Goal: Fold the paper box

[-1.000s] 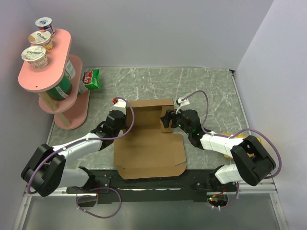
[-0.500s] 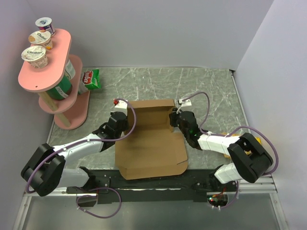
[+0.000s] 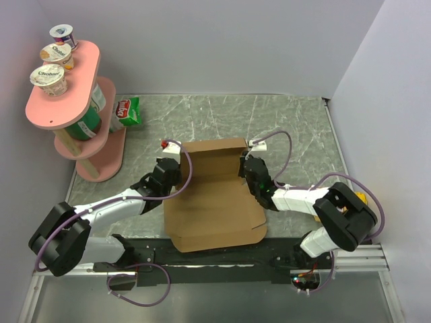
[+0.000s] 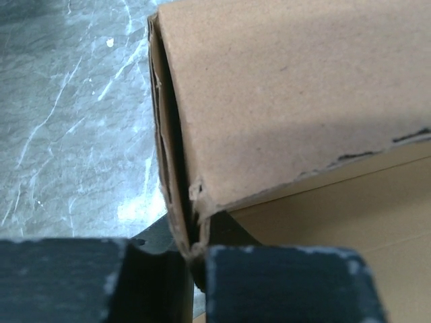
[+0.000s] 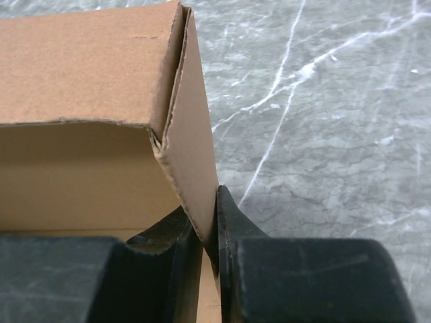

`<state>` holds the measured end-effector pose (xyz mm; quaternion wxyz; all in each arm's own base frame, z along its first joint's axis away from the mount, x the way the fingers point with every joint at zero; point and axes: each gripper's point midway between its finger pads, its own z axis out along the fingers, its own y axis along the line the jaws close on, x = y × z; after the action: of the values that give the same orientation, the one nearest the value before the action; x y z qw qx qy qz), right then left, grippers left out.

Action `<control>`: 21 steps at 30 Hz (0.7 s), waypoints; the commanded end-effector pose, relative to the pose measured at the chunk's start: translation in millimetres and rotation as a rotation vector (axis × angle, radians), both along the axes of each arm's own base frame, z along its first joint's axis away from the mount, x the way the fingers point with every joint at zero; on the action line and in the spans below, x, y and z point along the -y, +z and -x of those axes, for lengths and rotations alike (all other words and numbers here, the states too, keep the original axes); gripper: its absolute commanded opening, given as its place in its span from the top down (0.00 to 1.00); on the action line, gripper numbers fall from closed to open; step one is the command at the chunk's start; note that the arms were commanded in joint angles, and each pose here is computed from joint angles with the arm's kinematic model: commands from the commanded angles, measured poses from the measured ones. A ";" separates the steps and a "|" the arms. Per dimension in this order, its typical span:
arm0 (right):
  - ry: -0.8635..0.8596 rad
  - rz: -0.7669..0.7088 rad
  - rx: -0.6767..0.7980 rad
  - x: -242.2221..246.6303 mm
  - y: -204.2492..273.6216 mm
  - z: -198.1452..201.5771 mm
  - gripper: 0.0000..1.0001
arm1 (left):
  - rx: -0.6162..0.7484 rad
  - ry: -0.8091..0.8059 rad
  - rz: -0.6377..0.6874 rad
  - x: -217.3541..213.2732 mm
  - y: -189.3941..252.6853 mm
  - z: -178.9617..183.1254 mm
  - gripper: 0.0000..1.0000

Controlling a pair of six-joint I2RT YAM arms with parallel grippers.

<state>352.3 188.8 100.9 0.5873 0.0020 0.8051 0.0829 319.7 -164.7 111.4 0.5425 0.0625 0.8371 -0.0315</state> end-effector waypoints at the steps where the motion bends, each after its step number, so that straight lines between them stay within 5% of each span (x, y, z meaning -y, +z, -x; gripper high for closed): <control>1: -0.160 0.086 -0.007 25.7 -6.3 -4.7 1.00 | 0.023 -0.051 0.051 13.3 11.9 3.4 0.99; 21: -0.375 0.203 -0.103 64.7 -24.0 5.7 1.00 | 0.055 0.069 -0.007 -8.8 21.6 -1.0 0.99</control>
<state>354.4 182.9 99.5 0.5762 0.0453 0.8157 0.0257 318.3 -164.1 112.6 0.5470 0.0548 0.8351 -0.0224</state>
